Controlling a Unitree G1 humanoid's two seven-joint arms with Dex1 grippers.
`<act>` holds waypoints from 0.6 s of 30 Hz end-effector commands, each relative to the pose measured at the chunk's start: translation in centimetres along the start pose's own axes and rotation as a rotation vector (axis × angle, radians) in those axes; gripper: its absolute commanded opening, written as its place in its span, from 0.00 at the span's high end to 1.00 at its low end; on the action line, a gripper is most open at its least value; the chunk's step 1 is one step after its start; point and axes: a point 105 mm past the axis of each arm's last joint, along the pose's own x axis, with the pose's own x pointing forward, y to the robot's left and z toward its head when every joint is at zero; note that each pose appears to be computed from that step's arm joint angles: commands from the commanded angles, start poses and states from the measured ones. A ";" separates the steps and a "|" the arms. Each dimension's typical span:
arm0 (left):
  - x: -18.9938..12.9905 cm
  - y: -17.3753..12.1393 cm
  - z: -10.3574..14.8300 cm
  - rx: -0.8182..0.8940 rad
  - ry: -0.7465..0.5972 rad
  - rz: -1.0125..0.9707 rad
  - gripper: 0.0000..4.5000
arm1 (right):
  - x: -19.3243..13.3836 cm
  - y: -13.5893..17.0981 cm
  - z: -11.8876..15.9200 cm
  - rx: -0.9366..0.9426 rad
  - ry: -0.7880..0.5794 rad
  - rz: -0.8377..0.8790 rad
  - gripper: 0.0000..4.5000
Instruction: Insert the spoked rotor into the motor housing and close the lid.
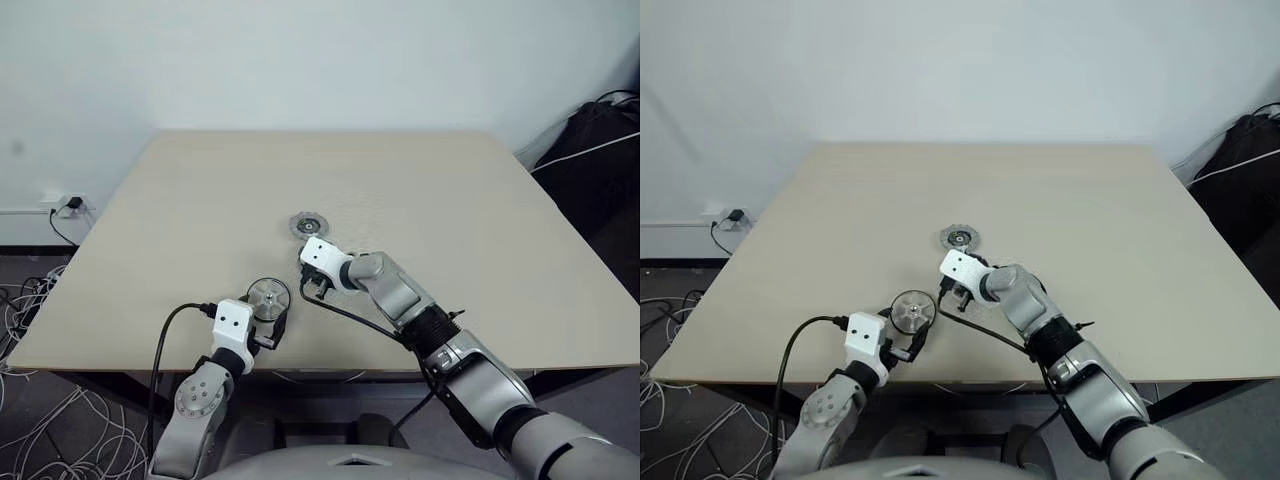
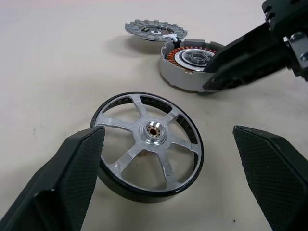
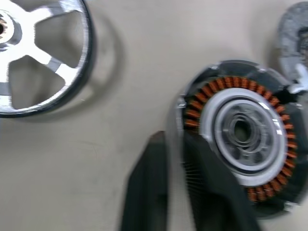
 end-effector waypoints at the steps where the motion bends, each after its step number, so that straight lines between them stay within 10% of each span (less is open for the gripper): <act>1: 0.3 -0.2 1.0 0.012 -0.041 -0.004 0.00 | -0.4 -0.8 1.4 -0.029 -0.038 -0.022 0.99; 18: 0.3 -0.3 0.8 0.005 -0.039 -0.007 0.00 | -2.1 -0.4 0.6 -0.054 -0.028 0.045 0.99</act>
